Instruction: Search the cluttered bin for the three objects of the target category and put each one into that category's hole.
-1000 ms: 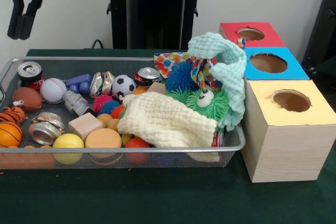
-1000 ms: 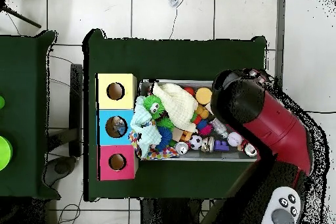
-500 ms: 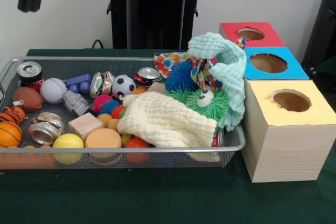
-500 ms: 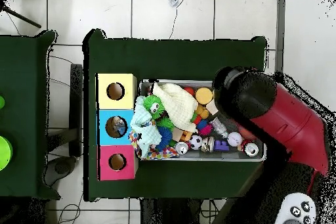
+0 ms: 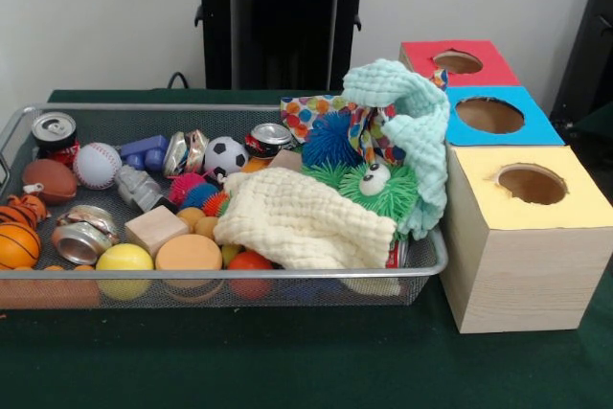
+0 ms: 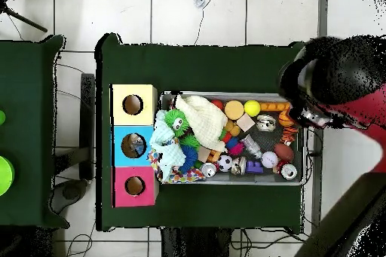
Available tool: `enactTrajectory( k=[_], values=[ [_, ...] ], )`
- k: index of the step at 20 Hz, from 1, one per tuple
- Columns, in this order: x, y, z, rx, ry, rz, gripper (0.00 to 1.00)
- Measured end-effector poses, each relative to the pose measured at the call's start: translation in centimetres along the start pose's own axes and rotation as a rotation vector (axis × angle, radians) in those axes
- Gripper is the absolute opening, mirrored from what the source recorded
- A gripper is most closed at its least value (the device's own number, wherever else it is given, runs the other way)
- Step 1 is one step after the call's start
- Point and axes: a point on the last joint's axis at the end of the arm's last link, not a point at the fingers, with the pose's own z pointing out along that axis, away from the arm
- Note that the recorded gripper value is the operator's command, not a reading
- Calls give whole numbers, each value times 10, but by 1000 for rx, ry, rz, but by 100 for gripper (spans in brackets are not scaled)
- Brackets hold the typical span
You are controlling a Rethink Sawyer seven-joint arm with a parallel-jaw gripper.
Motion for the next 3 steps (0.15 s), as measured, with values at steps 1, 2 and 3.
enactTrajectory(
  k=[1, 2, 3],
  values=[
    [-6, 5, -9, 13, -12, -14, 0],
    [-9, 9, -16, 22, -19, -24, 0],
    [-16, 18, -29, 31, -33, -47, 0]
  ],
)
